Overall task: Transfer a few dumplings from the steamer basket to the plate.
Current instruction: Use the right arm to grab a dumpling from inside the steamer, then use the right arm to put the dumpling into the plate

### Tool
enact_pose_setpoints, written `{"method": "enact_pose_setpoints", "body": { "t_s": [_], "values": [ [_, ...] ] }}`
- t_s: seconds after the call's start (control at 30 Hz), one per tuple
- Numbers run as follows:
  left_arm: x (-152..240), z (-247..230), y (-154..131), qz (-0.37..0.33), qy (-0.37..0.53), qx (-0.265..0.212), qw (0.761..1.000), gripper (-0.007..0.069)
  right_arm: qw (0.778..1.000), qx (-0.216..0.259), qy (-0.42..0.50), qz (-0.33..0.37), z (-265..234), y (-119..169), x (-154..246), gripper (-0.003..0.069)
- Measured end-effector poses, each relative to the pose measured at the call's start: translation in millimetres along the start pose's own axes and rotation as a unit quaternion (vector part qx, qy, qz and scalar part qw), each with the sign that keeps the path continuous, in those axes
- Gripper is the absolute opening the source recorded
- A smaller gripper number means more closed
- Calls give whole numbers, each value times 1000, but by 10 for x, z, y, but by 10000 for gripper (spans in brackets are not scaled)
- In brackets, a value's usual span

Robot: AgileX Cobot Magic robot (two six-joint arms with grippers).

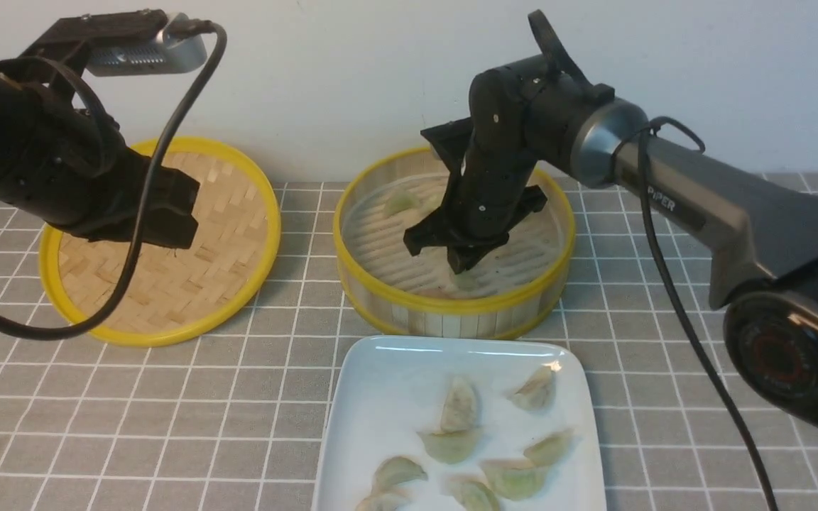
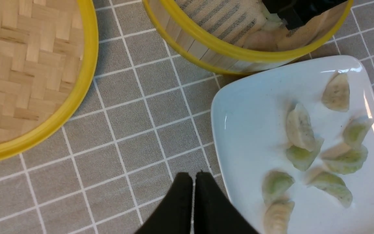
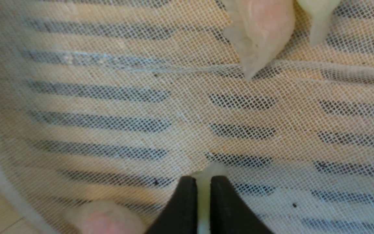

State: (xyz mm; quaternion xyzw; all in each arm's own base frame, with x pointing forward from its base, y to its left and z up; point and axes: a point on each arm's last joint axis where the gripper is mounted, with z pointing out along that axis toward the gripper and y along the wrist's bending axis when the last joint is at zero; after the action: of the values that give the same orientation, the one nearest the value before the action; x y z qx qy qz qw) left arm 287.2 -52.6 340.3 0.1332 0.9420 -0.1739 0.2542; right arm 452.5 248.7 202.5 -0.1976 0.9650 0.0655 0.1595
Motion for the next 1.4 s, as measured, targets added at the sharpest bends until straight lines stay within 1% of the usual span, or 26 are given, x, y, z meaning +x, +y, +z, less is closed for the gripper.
{"method": "enact_pose_setpoints", "body": {
  "t_s": [0.07,0.2,0.3,0.4,0.5,0.53,0.6,0.63,0.67,0.7,0.77,0.83,0.87,0.9,0.97,1.0,1.07,1.17,1.27,1.3,1.33,1.4],
  "values": [
    [32,32,10,-3,6,0,1000,-5,1000,-2,-16,0,-193,10,-26,-6],
    [30,42,-1,-9,2,8,1000,-5,999,-5,-50,-2,-542,24,-69,-12],
    [25,42,-9,-12,-1,13,1000,-5,998,-11,-58,0,-629,37,-76,-12],
    [17,42,-16,-9,-5,17,1000,-5,998,-25,-55,5,-612,61,-72,-6],
    [13,42,-17,-6,-7,17,1000,-5,999,-28,-40,8,-461,63,-59,55],
    [13,42,-17,-6,-7,17,1000,-5,999,-24,-34,7,-392,55,-52,88],
    [7,42,-18,-7,-11,18,1000,-5,1000,-15,-20,5,-239,34,-34,161],
    [3,41,-20,-8,-13,19,1000,-5,1000,-10,-11,4,-145,24,-20,234],
    [2,41,-20,-8,-14,18,1000,-5,1000,-10,-9,4,-116,21,-15,234],
    [-2,41,-20,-8,-16,19,1000,-5,1000,-9,1,6,-17,16,3,312],
    [-11,41,-18,-8,-21,18,1000,-5,1000,-12,13,9,99,19,26,370],
    [-16,41,-17,-8,-23,17,1000,-5,1000,-13,21,10,187,16,45,391],
    [-16,41,-18,-8,-23,17,1000,-5,1000,-12,22,10,193,16,46,391],
    [-16,41,-18,-8,-23,17,1000,-5,1000,-9,25,9,234,7,55,373],
    [-17,48,-15,-8,-22,17,1000,-5,1000,-5,26,7,245,0,58,269],
    [-18,60,-10,-8,-21,18,1000,-5,1000,-4,25,7,234,-1,55,200],
    [-18,80,0,-8,-18,17,1000,-5,1000,-4,23,7,212,1,50,168],
    [0,102,45,1,-7,-4,1000,-5,1000,-18,16,14,23,29,66,178],
    [7,112,90,-2,-1,-25,1000,-5,999,-36,7,17,-433,62,192,175],
    [6,112,93,-2,-1,-27,1000,-5,999,-37,7,17,-463,63,206,175],
    [2,116,100,-5,-3,-30,1000,-5,999,-40,8,17,-577,66,271,175],
    [-13,121,111,-10,-10,-34,999,-5,998,-50,28,14,-826,93,563,175]
  ]
}}
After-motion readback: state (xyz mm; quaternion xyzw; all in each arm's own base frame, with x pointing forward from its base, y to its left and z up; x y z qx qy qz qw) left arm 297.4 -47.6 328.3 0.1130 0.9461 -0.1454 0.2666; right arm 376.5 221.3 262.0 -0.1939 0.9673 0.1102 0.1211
